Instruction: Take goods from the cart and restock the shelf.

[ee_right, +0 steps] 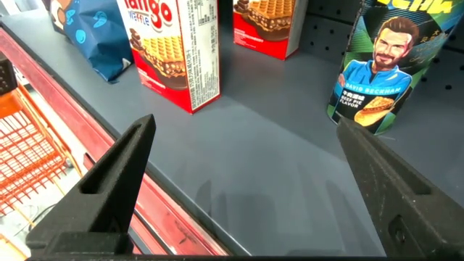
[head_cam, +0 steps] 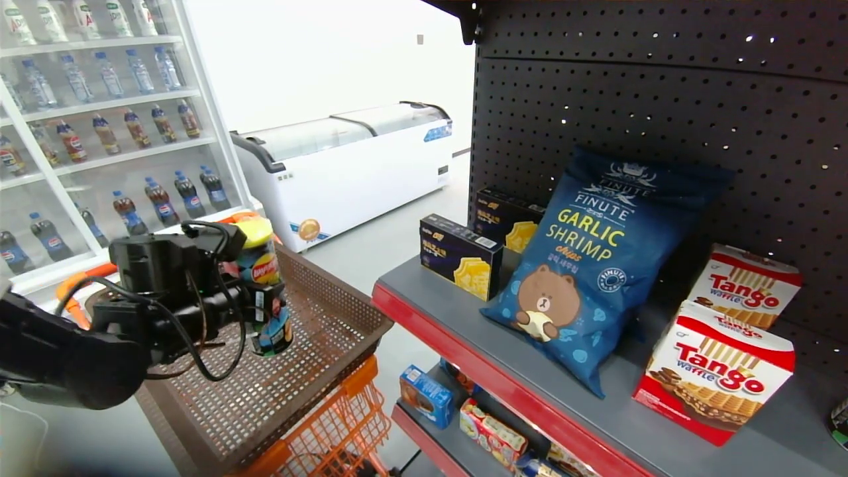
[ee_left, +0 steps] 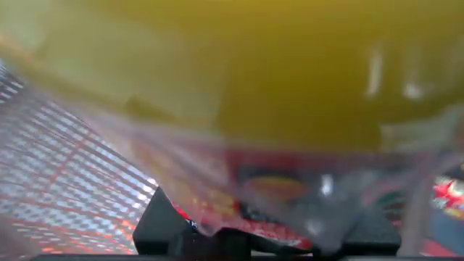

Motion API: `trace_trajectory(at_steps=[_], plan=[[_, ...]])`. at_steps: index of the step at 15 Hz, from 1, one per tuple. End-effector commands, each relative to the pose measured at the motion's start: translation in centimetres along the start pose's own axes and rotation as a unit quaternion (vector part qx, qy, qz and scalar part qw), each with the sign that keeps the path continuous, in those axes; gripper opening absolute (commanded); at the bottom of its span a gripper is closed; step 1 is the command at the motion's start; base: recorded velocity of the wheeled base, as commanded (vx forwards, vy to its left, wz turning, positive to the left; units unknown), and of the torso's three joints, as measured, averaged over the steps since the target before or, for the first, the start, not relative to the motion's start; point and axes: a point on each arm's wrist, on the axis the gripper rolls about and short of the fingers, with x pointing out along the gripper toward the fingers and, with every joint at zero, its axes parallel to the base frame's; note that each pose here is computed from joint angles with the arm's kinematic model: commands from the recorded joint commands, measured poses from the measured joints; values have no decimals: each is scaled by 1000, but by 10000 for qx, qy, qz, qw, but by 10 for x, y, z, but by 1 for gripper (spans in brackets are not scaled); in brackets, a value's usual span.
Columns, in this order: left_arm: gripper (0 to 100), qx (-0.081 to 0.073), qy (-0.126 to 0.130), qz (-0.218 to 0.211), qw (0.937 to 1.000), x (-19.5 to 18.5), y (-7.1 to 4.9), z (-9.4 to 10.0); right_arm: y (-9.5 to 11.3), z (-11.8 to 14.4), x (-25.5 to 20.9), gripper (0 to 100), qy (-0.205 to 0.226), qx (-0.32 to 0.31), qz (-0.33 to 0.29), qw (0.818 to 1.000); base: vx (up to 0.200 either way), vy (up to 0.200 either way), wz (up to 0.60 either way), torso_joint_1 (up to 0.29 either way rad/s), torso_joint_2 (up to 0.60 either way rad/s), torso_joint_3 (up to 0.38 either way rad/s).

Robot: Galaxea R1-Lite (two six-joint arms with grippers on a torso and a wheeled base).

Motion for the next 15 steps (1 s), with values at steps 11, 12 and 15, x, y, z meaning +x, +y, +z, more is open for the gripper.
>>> trace_trajectory(at_steps=[11, 12, 15], plan=[[0, -145, -864, -805, 9929, -157, -13, 46, 0, 0, 0, 100, -2, 0, 2, 10000, 0, 0, 0, 0, 0, 0], [0, -132, -740, -1247, 9893, -174, -15, 43, 0, 0, 0, 100, -2, 0, 2, 10000, 0, 0, 0, 0, 0, 0], [0, -64, -759, -1758, 9815, -189, -20, 27, 0, 0, 0, 100, -2, 0, 2, 10000, 0, 0, 0, 0, 0, 0]])
